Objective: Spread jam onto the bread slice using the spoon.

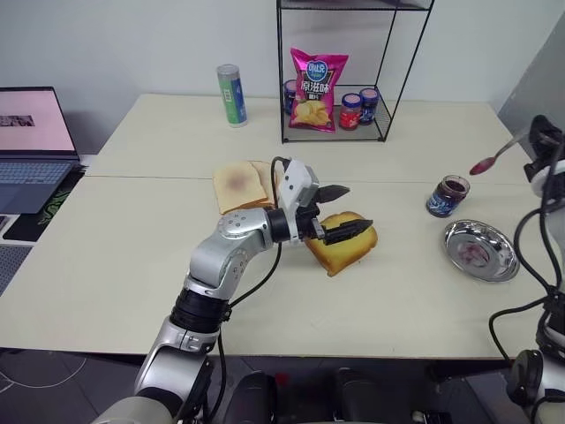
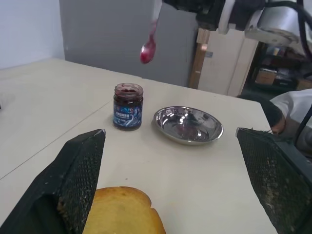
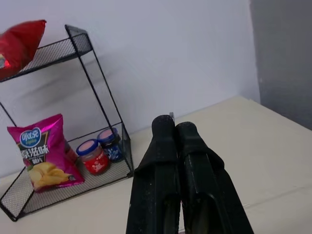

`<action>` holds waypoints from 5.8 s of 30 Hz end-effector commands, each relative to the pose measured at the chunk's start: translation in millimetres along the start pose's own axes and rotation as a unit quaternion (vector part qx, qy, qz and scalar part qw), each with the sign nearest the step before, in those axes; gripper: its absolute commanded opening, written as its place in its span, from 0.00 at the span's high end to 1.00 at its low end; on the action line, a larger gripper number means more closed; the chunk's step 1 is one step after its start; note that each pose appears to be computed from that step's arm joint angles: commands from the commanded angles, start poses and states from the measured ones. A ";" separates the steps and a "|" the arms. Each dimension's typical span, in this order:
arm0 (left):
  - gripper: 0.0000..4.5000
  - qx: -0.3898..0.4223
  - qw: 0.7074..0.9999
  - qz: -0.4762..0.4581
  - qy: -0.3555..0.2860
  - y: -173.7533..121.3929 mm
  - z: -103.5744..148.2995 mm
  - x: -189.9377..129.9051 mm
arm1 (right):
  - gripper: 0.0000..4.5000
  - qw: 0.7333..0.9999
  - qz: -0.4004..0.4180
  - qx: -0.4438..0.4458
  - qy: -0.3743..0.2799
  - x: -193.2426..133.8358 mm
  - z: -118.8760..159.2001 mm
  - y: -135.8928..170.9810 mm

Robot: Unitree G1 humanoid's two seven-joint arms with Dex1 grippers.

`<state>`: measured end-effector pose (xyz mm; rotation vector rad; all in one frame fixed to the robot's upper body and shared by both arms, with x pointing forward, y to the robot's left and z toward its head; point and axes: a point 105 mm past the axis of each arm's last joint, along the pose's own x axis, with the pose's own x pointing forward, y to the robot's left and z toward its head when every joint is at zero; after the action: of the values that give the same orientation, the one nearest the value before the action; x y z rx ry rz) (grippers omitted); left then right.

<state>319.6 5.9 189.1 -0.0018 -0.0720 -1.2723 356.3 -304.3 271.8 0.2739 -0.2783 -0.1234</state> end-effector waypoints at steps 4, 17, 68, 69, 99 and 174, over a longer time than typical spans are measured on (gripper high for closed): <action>0.00 0.026 0.999 0.006 -0.025 -4.8 19.0 -1.9 | 0.98 0.999 0.014 -0.031 -0.024 15.7 1.7 0.9; 0.00 0.027 0.999 0.013 -0.017 -6.0 18.7 -5.6 | 0.98 0.998 0.007 -0.063 -0.013 22.9 -21.3 -7.6; 0.00 0.033 0.999 -0.002 -0.011 -7.5 19.8 -3.4 | 0.98 0.984 -0.096 0.149 -0.015 14.4 -39.3 -42.6; 0.00 0.033 0.999 -0.003 -0.011 -7.5 19.7 -3.4 | 0.98 0.984 -0.096 0.152 -0.015 14.2 -39.7 -42.5; 0.00 0.039 0.999 -0.020 -0.009 -8.6 23.6 -2.5 | 0.98 0.929 -0.154 0.330 -0.067 -4.0 -39.0 -61.9; 0.00 0.055 0.994 0.058 0.080 -6.1 -13.0 -86.7 | 0.98 0.964 0.252 0.039 0.077 -56.5 -85.3 143.2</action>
<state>290.3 90.0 162.5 0.1712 0.0394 -1.1292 343.9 -137.6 203.8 0.2117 -0.1515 0.3988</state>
